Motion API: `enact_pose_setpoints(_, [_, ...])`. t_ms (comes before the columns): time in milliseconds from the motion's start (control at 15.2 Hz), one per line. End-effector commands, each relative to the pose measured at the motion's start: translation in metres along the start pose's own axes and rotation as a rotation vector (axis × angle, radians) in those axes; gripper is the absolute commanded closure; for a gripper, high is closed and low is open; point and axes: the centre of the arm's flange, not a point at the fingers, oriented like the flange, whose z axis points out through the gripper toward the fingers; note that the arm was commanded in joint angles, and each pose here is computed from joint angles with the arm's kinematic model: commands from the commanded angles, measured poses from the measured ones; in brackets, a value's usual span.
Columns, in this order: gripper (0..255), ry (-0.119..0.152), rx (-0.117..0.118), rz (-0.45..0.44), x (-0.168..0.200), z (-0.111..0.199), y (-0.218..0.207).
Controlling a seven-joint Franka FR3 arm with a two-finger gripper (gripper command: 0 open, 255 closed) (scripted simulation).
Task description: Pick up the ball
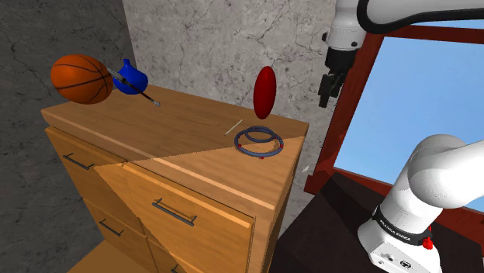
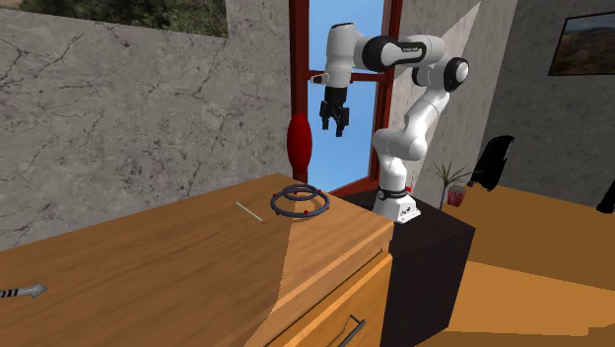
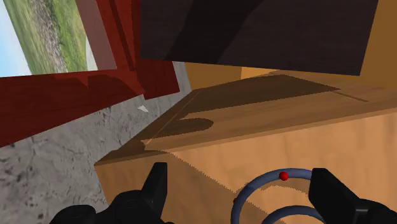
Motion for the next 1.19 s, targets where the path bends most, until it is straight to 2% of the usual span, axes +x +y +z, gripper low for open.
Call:
enact_pose_setpoints(0, [0,0.0,0.0,0.0,0.0,0.0,0.0])
enact_pose_setpoints(528, [0,0.292,-0.028,0.006,0.047,-0.024,-0.047])
enact_pose_setpoints(1122, [0,0.621,-0.059,0.013,0.09,-0.064,-0.1])
